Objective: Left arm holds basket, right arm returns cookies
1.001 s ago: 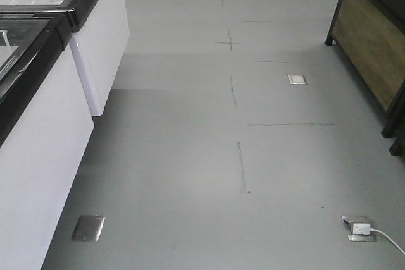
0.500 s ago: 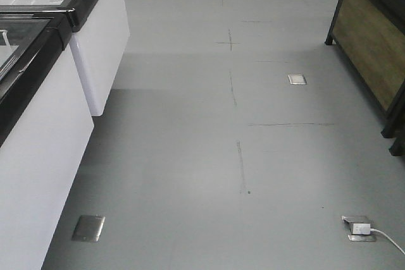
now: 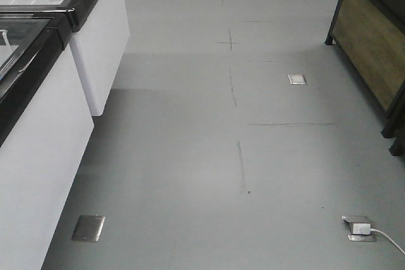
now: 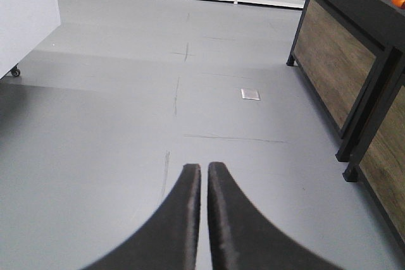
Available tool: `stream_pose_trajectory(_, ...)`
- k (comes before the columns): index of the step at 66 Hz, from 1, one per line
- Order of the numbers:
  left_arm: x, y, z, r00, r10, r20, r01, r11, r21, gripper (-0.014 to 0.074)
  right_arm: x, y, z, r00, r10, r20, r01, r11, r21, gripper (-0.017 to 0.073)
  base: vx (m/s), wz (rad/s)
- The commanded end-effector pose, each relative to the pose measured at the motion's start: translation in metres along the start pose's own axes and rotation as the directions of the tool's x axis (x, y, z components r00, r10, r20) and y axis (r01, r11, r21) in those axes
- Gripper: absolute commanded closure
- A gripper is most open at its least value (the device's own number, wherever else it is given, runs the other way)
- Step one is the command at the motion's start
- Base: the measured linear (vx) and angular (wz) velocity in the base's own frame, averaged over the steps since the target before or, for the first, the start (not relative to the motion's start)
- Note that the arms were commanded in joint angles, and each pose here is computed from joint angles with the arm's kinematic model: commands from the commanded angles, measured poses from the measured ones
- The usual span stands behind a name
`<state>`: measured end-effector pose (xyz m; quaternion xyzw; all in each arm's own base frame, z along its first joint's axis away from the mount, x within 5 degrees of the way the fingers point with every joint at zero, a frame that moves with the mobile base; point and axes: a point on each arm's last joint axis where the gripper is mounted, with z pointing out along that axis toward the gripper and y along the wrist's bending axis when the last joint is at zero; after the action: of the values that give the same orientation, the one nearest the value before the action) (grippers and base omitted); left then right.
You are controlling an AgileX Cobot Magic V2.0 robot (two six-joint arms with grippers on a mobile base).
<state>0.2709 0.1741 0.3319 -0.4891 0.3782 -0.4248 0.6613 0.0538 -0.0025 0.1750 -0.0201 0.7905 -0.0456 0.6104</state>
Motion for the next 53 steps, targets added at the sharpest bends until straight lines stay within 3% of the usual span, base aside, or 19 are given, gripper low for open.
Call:
stream_pose_trajectory(1,0.009,-0.057,0.007,0.996,0.015,-0.091,0.007,0.972,0.235,0.0599,-0.002,-0.001,0.001,0.998,-0.016,0.066,0.015,1.0,0.016,0.0556,0.0,0.0)
stream_pose_trajectory(11,0.024,-0.074,0.015,0.985,-0.004,-0.172,0.049,0.965,0.259,0.0599,-0.002,-0.001,0.001,0.998,-0.016,0.066,0.015,1.0,0.016,0.0556,0.0,0.0)
stream_pose_trajectory(23,0.049,-0.074,0.017,0.956,-0.066,-0.285,0.135,0.964,0.231,0.0599,-0.002,-0.001,0.001,0.998,-0.016,0.066,0.015,1.0,0.016,0.0556,0.0,0.0)
stream_pose_trajectory(33,0.075,-0.075,0.016,0.917,-0.063,-0.394,0.16,0.963,0.218,0.0599,-0.002,-0.001,0.001,0.998,-0.016,0.066,0.015,1.0,0.016,0.0556,0.0,0.0)
stream_pose_trajectory(53,0.129,-0.084,0.008,0.825,-0.081,-0.56,0.244,0.944,0.221,0.0599,-0.002,-0.001,0.001,0.998,-0.016,0.066,0.015,1.0,0.016,0.0556,0.0,0.0)
